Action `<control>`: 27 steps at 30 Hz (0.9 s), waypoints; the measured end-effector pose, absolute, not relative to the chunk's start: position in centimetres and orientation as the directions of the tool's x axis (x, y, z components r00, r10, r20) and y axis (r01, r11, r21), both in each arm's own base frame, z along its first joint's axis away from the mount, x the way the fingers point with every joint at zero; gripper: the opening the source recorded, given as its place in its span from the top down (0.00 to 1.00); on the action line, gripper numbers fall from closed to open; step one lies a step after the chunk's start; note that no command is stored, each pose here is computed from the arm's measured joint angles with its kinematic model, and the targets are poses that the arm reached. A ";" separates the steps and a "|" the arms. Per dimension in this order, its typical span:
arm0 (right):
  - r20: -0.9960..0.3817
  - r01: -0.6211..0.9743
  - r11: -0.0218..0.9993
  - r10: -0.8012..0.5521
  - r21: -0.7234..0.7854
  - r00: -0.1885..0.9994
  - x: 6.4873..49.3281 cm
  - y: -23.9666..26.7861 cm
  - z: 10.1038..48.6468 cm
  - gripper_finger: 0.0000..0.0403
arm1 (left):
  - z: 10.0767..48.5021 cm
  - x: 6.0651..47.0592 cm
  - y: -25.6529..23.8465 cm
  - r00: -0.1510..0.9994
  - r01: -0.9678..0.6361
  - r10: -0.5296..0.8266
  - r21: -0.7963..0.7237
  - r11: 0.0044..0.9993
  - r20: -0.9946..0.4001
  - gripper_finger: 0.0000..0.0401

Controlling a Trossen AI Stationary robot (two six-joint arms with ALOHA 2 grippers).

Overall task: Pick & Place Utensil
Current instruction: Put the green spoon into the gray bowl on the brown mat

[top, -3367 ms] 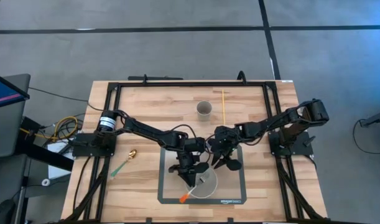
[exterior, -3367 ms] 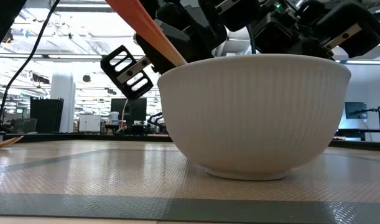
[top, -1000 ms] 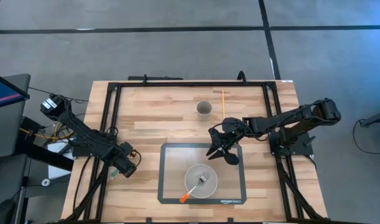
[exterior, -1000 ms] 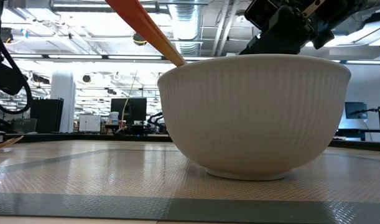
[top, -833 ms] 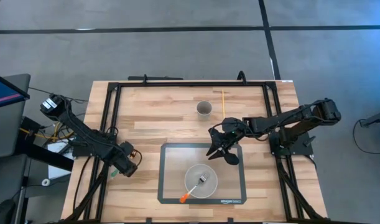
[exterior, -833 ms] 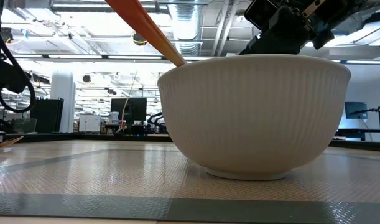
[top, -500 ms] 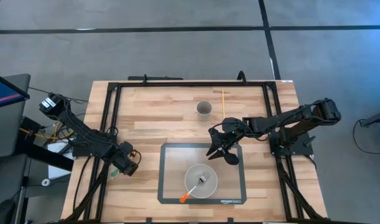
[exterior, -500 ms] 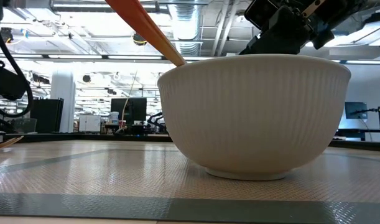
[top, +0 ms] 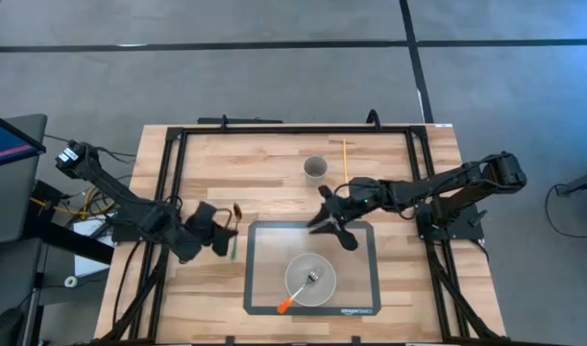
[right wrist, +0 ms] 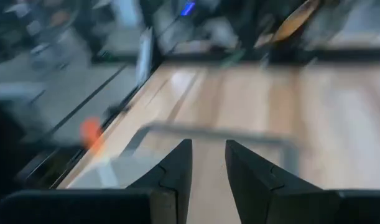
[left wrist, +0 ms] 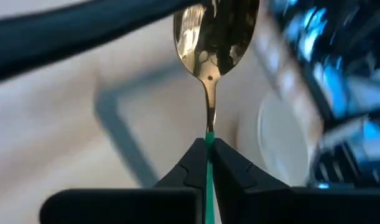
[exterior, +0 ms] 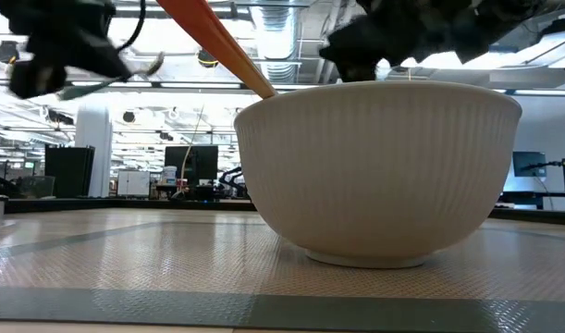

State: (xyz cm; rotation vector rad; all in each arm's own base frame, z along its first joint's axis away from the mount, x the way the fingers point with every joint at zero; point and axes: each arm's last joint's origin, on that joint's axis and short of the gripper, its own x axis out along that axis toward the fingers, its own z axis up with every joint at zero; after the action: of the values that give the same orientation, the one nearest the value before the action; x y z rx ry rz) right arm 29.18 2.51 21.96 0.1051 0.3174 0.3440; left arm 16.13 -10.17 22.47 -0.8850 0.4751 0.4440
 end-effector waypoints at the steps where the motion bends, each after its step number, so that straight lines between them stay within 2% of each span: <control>1: -0.256 -0.285 0.949 0.312 0.137 0.915 29.3 2.4 22.3 0.77 | 22.7 16.3 -10.1 0.832 -0.530 0.216 -0.618 0.580 -0.511 0.97; 5: -0.155 -0.158 0.978 0.178 0.135 0.972 29.7 2.1 23.3 0.77 | 24.1 17.3 -9.8 0.865 -0.502 0.381 -0.573 0.648 -0.326 0.97; 11: -0.112 -0.091 0.984 0.109 0.151 0.988 29.9 2.1 23.5 0.77 | 24.1 20.3 -9.3 0.818 -0.559 0.538 -0.506 0.657 -0.204 0.97; 17: -0.100 -0.115 0.991 0.122 0.073 0.987 30.6 3.3 23.7 0.77 | 24.3 23.7 -8.1 0.883 -0.439 0.449 -0.586 0.681 -0.139 0.97; 21: -0.101 -0.030 0.998 0.036 0.059 0.994 31.7 3.6 23.7 0.77 | 24.5 25.2 -7.5 0.879 -0.409 0.473 -0.596 0.691 -0.055 0.97; 27: -0.102 0.118 0.992 -0.115 0.033 0.988 33.3 3.4 23.5 0.77 | 23.4 26.5 -7.2 0.872 -0.404 0.488 -0.607 0.685 -0.030 0.96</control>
State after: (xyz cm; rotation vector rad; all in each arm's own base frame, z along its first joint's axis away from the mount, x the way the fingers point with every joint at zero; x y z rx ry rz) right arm 33.25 3.39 23.52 0.0387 0.1000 -0.1170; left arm 26.53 -7.15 23.43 -0.6456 -0.1382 0.5012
